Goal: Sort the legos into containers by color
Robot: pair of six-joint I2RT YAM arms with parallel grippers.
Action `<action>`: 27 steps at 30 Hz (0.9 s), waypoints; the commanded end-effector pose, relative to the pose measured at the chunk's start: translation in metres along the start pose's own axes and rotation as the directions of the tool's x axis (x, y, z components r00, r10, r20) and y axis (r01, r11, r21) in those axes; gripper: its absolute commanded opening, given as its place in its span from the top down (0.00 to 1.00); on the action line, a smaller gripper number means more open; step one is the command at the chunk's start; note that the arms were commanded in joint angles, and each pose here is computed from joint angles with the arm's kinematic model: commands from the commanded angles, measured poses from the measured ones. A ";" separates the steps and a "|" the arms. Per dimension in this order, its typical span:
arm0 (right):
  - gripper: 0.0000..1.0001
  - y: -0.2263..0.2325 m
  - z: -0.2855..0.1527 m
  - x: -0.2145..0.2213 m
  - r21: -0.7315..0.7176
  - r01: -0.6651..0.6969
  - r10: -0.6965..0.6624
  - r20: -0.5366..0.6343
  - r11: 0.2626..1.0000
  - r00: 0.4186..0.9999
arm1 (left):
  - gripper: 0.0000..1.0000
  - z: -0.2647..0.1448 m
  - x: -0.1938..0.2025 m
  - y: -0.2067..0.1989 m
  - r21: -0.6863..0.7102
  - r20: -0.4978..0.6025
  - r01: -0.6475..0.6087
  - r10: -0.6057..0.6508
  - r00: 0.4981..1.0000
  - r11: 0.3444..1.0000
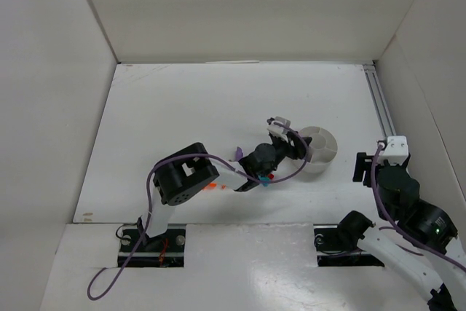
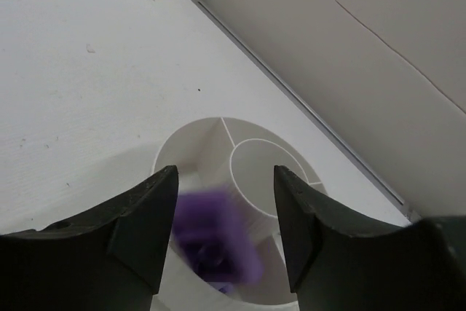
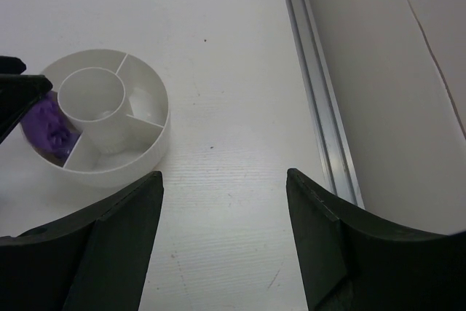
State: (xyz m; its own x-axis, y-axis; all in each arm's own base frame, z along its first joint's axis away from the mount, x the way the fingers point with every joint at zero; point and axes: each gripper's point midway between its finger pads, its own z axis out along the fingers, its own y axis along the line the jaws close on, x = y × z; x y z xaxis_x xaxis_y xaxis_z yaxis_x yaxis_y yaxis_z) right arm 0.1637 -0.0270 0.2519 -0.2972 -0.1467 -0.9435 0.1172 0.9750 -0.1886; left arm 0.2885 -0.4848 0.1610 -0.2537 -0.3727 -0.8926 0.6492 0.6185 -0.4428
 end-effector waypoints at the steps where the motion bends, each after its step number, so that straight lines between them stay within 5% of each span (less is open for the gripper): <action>1: 0.26 -0.009 -0.005 -0.006 0.026 -0.044 0.044 0.027 0.999 0.999 | 0.47 -0.003 -0.036 -0.013 0.045 0.121 0.056 -0.061 0.991 0.997; 9: 0.26 -0.009 -0.005 -0.006 0.026 -0.044 0.044 0.027 0.999 0.999 | 0.28 -0.015 -0.051 -0.016 0.057 0.139 0.062 -0.070 0.988 0.996; 13: 0.24 0.009 0.003 -0.017 -0.043 0.017 -0.015 0.045 0.999 0.999 | 0.00 -0.031 -0.099 -0.026 0.054 0.191 0.048 -0.058 0.980 0.997; 22: 0.18 0.112 0.054 -0.025 -0.326 0.383 -0.392 0.038 0.865 0.919 | 0.00 -0.092 -0.157 0.024 -0.230 -0.056 0.006 -0.020 0.998 0.973; 25: 0.18 0.159 0.070 -0.034 -0.432 0.363 -0.365 0.082 0.825 0.927 | 0.00 -0.136 -0.175 0.074 -0.416 0.000 0.102 -0.112 0.994 0.904; 27: 0.20 0.190 0.075 -0.043 -0.494 0.286 -0.275 0.097 0.821 0.957 | 0.00 -0.176 -0.160 0.134 -0.599 -0.019 0.118 -0.161 0.987 0.792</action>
State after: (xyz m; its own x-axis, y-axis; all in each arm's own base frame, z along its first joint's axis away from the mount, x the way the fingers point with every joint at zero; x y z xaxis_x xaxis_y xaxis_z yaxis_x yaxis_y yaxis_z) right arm 0.2470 0.0996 0.2029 -0.3725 -0.5502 -0.7474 -0.3913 0.8233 -0.4110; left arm 0.2871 -0.2950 0.3099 -0.2549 -0.4839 -0.8372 0.3790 0.7465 -0.5469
